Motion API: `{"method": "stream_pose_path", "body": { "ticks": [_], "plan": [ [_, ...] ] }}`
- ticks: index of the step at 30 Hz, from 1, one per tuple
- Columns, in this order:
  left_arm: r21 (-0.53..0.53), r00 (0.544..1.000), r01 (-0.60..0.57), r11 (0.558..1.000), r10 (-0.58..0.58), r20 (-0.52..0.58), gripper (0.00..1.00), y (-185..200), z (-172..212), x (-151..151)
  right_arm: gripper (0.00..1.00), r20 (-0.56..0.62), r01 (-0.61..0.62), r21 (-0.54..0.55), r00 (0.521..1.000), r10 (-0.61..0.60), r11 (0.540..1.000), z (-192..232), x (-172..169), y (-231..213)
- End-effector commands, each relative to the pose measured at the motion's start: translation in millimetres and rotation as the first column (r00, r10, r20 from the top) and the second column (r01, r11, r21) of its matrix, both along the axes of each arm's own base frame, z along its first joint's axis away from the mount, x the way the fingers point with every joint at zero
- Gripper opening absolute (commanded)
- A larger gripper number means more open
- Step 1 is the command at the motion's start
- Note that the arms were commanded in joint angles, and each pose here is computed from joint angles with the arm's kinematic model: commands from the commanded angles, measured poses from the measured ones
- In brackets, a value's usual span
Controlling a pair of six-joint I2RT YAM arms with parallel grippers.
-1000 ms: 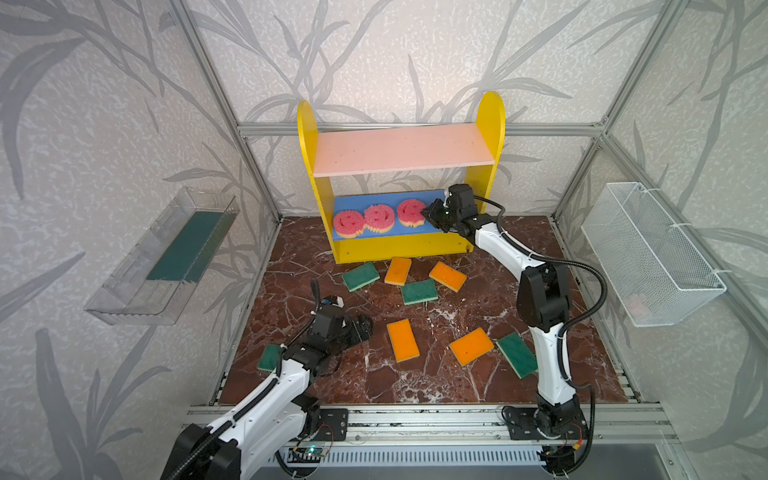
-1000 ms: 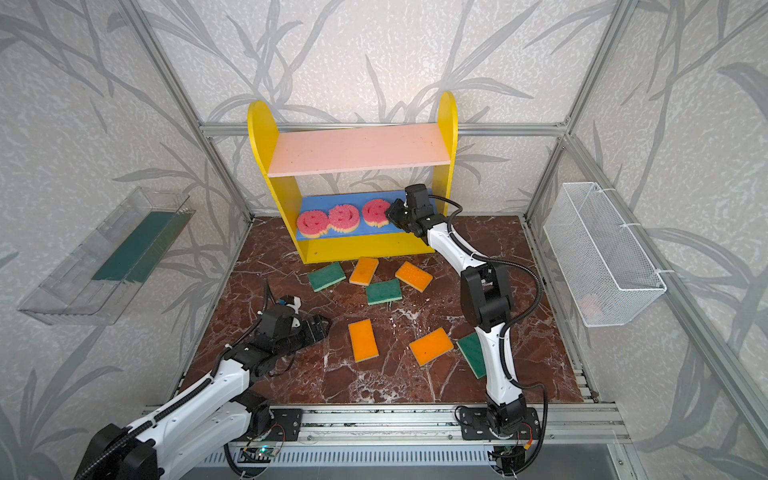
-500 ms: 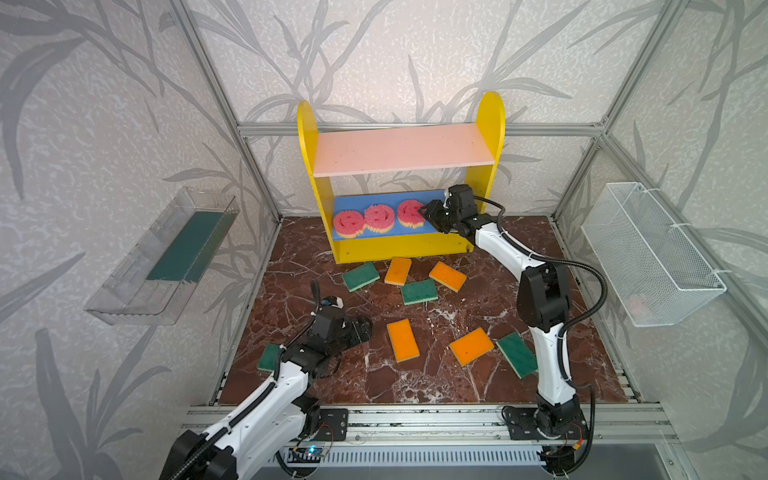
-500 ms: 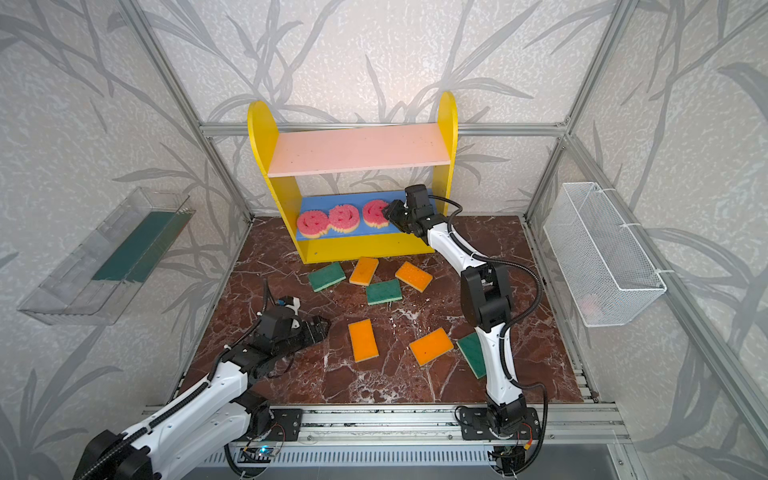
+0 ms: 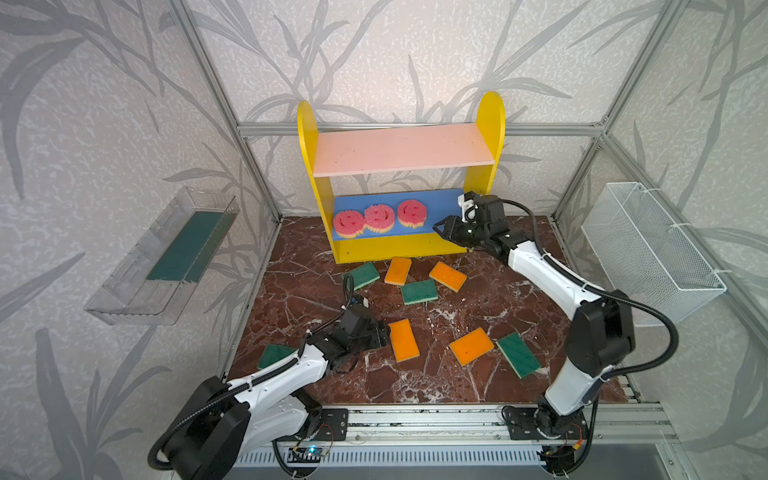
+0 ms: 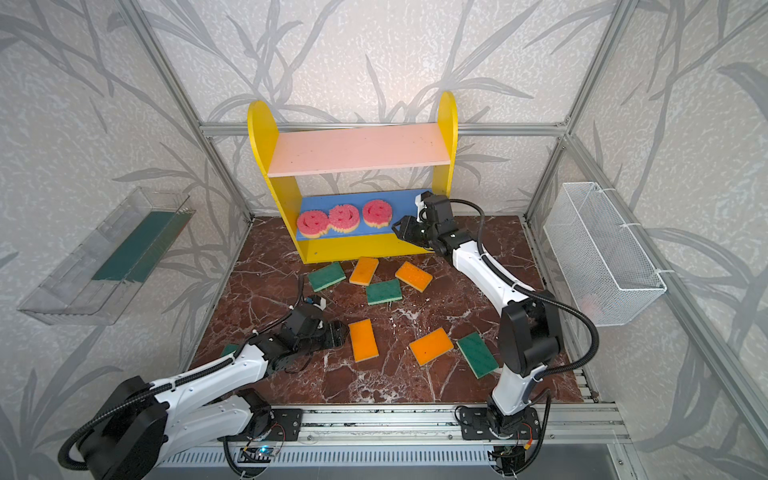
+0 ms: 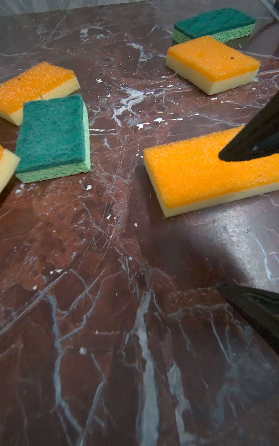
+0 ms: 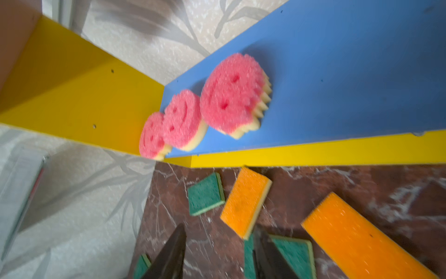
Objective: Place and organize the cleaning sponges onto the shelf
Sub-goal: 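Withdraw the right gripper to the table sponges while the left gripper nears the shelf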
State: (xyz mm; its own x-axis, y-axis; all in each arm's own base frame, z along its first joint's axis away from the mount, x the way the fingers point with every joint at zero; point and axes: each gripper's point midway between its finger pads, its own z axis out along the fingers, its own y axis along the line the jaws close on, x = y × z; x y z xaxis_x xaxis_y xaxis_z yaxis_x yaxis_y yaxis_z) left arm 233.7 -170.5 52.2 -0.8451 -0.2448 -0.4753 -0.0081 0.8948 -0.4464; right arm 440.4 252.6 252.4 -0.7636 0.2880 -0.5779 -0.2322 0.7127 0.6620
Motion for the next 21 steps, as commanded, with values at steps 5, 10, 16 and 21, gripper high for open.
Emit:
{"method": "stream_pose_path", "body": {
  "ticks": [5,10,16,21],
  "plan": [
    [-0.067,0.999,0.000,0.998,0.004,0.054,0.77,-22.5,17.4,18.7,0.36,-0.115,-0.273,-0.083,0.958,0.263,0.958,-63.0,-107.3,2.5],
    [-0.053,0.992,-0.079,0.995,0.084,0.092,0.79,-6.8,24.2,25.5,0.46,-0.143,-0.321,-0.156,0.943,0.300,0.934,-95.0,-132.0,12.8],
    [-0.064,0.974,-0.182,0.981,0.189,0.126,0.84,25.2,37.8,20.0,0.47,-0.090,-0.343,-0.223,0.939,0.331,0.913,-104.0,-115.7,53.9],
    [-0.130,0.940,-0.302,0.945,0.318,0.125,0.83,63.3,45.4,14.6,0.00,-0.058,-0.347,-0.264,0.937,0.344,0.900,-119.3,-71.1,96.0]
  ]
}}
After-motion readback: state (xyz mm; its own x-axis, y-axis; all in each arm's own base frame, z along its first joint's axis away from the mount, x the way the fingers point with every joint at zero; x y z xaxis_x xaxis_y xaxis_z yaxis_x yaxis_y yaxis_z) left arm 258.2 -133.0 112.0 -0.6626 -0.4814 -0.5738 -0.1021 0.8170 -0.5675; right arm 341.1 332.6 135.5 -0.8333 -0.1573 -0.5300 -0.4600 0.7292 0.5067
